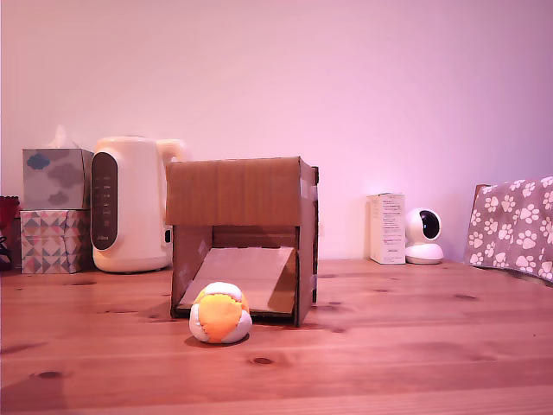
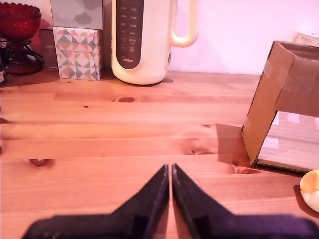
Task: Drop the footbag into the cardboard dice tower
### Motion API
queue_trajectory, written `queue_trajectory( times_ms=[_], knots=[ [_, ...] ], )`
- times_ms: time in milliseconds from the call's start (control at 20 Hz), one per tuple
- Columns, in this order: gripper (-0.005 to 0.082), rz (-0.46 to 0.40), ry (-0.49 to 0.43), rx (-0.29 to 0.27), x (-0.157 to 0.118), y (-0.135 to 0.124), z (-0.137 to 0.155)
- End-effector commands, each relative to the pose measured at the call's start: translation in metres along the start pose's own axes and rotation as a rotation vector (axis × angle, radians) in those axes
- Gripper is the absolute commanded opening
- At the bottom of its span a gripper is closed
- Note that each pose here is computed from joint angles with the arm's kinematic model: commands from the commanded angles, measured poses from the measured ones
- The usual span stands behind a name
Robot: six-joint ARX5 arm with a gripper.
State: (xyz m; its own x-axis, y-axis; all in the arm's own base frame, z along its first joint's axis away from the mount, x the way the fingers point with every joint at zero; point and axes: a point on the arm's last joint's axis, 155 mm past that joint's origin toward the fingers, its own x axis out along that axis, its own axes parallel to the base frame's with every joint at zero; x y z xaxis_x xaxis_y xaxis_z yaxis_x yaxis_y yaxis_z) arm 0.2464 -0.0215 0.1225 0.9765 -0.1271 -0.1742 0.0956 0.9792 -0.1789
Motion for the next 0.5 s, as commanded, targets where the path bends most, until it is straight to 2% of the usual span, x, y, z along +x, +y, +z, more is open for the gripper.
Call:
queue_trajectory(
  times_ms=[0, 300, 400, 450],
  knots=[
    [-0.0019, 0.005, 0.023, -0.006, 0.001, 0.002, -0.010],
    [-0.0019, 0.005, 0.022, -0.006, 0.001, 0.002, -0.010],
    [-0.0019, -0.017, -0.021, -0.003, 0.000, -0.003, 0.003],
    [-0.0019, -0.056, -0.061, -0.011, -0.002, -0.011, 0.016]
  ],
)
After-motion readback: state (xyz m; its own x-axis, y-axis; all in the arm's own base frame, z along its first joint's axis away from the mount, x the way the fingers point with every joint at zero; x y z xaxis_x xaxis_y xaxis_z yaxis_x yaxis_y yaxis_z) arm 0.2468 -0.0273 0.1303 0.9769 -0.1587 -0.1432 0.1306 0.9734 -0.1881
